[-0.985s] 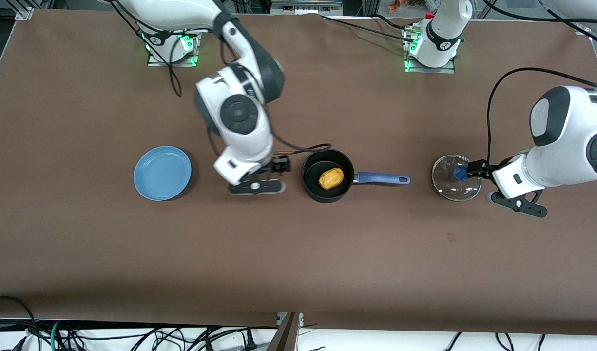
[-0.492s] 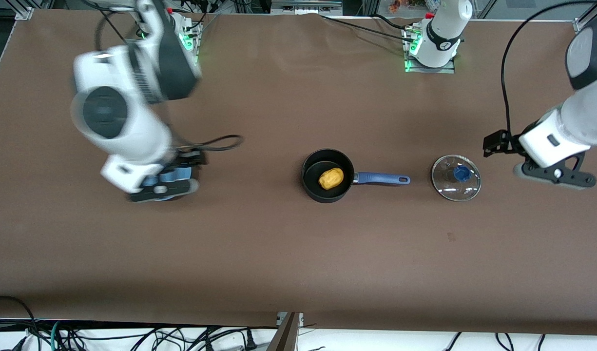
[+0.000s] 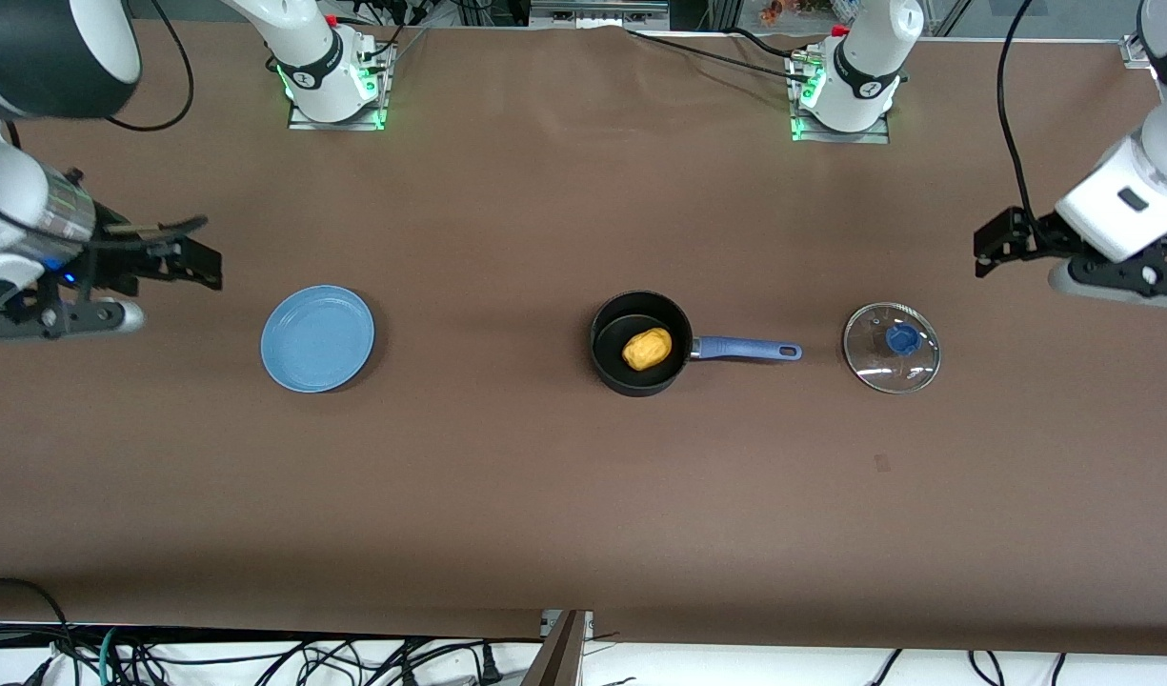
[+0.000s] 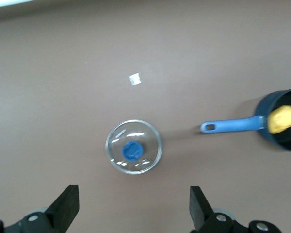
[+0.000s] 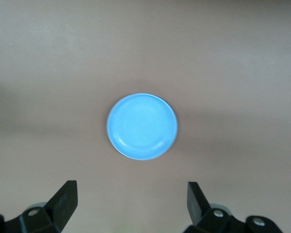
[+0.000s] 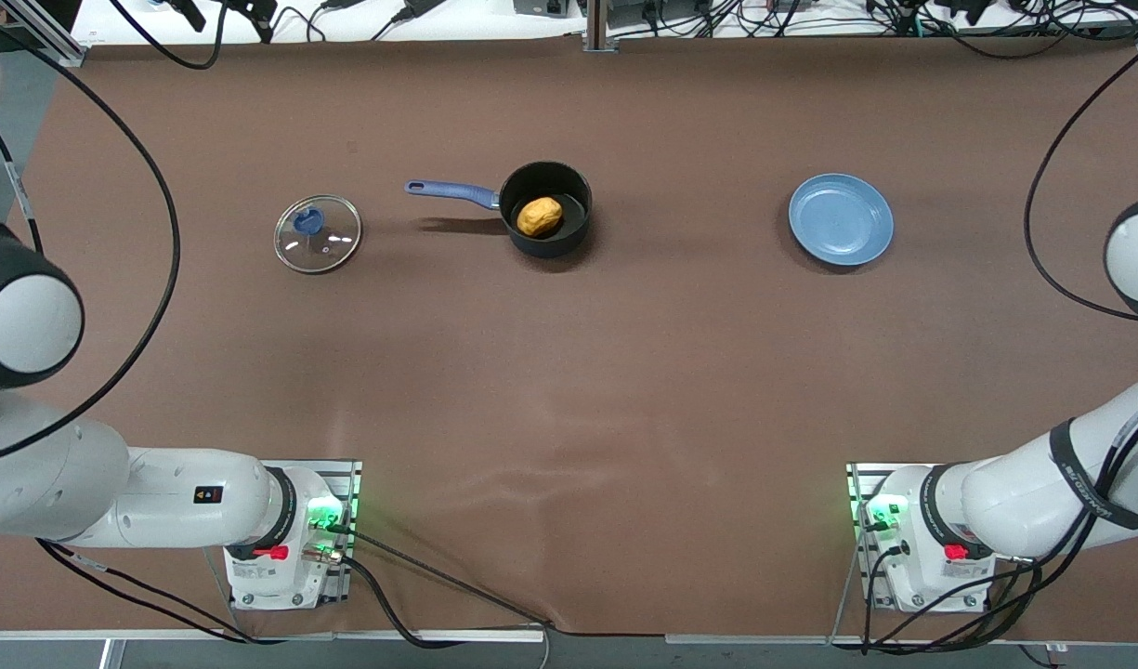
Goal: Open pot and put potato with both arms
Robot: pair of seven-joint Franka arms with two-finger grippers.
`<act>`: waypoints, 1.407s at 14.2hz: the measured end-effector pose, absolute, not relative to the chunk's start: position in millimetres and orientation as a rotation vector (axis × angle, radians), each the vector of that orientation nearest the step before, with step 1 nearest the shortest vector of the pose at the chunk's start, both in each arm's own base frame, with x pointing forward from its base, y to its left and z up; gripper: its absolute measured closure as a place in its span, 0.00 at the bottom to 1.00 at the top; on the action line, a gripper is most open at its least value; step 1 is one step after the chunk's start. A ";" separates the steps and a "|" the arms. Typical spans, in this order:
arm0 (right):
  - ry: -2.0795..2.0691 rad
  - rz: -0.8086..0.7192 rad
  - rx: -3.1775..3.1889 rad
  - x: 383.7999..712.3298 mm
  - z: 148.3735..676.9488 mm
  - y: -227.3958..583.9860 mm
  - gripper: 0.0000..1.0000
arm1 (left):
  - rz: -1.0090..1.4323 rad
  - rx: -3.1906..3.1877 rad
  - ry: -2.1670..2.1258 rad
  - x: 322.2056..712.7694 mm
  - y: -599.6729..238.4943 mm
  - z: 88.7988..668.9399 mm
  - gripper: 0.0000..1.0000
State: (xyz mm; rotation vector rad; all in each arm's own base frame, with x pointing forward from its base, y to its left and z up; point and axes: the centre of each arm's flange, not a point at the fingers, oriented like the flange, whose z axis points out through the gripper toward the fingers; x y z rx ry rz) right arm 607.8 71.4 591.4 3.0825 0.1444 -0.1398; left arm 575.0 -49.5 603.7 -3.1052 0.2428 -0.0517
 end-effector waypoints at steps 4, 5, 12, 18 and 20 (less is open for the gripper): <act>0.027 -0.032 3.097 582.1 639.1 19.4 0.00 | -0.115 -3.120 0.128 567.9 -52.6 609.2 0.00; 0.013 -0.026 3.100 576.8 643.4 12.7 0.00 | -0.115 -3.121 0.118 567.7 -54.6 608.9 0.00; 0.062 -0.111 3.101 576.4 618.1 28.5 0.00 | -0.083 -3.118 0.058 565.0 -58.3 607.0 0.00; 0.068 -0.114 3.102 576.8 617.1 30.5 0.00 | -0.152 -3.100 -0.002 563.3 -44.7 632.7 0.00; 0.068 -0.114 3.101 576.8 617.1 30.5 0.00 | -0.150 -3.100 -0.001 563.1 -45.2 633.8 0.00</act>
